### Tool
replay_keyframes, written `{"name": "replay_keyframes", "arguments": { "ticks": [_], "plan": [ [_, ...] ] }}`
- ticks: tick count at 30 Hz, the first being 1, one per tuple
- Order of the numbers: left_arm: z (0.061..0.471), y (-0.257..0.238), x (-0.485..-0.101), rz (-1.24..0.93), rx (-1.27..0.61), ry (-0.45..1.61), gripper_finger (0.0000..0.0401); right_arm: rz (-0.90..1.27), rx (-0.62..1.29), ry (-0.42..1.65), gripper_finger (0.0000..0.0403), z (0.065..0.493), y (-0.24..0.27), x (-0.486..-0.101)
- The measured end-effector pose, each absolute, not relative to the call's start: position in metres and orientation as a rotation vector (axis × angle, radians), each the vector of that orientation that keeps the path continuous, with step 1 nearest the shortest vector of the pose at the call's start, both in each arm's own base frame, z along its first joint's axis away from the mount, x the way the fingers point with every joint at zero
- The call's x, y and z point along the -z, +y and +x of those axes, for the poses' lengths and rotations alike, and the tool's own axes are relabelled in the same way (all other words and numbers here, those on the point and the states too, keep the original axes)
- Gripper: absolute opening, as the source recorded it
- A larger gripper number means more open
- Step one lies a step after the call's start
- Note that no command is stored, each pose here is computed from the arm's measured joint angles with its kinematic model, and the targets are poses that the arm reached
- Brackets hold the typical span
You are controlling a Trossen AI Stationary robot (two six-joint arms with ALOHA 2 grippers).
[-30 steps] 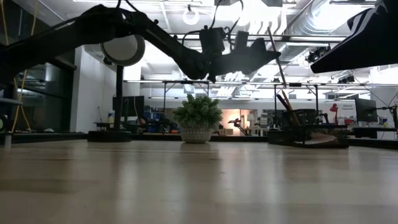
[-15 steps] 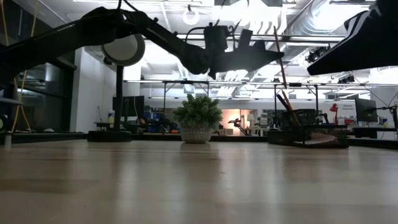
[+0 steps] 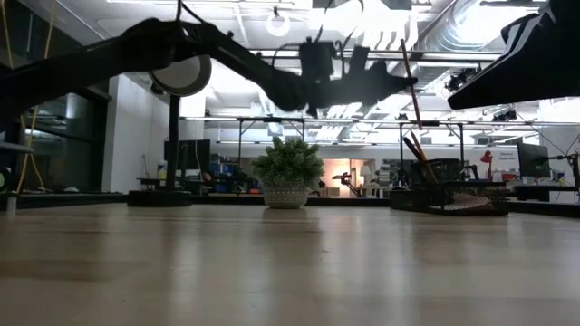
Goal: Pick and place office supplies into organizer
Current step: Put the right pencil into the desk organizer
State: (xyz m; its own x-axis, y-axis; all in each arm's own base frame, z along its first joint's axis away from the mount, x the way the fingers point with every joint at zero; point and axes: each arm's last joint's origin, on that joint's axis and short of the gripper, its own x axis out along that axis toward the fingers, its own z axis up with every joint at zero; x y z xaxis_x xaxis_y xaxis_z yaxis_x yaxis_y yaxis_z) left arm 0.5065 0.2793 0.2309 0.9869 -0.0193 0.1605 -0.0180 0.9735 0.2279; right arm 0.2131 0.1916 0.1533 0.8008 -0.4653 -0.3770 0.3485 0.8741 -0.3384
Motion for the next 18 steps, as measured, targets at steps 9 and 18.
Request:
{"name": "replay_keyframes", "arguments": {
  "ticks": [9,18],
  "plan": [
    [0.51,0.285,-0.197,0.118,0.038,-0.132,0.0,-0.444,0.551,0.378,0.0002,0.212,0.188,-0.157],
    [0.511,0.285,-0.195,0.12,0.055,-0.106,0.0,-0.626,0.76,0.26,0.0002,0.21,0.167,-0.204]
  ]
}}
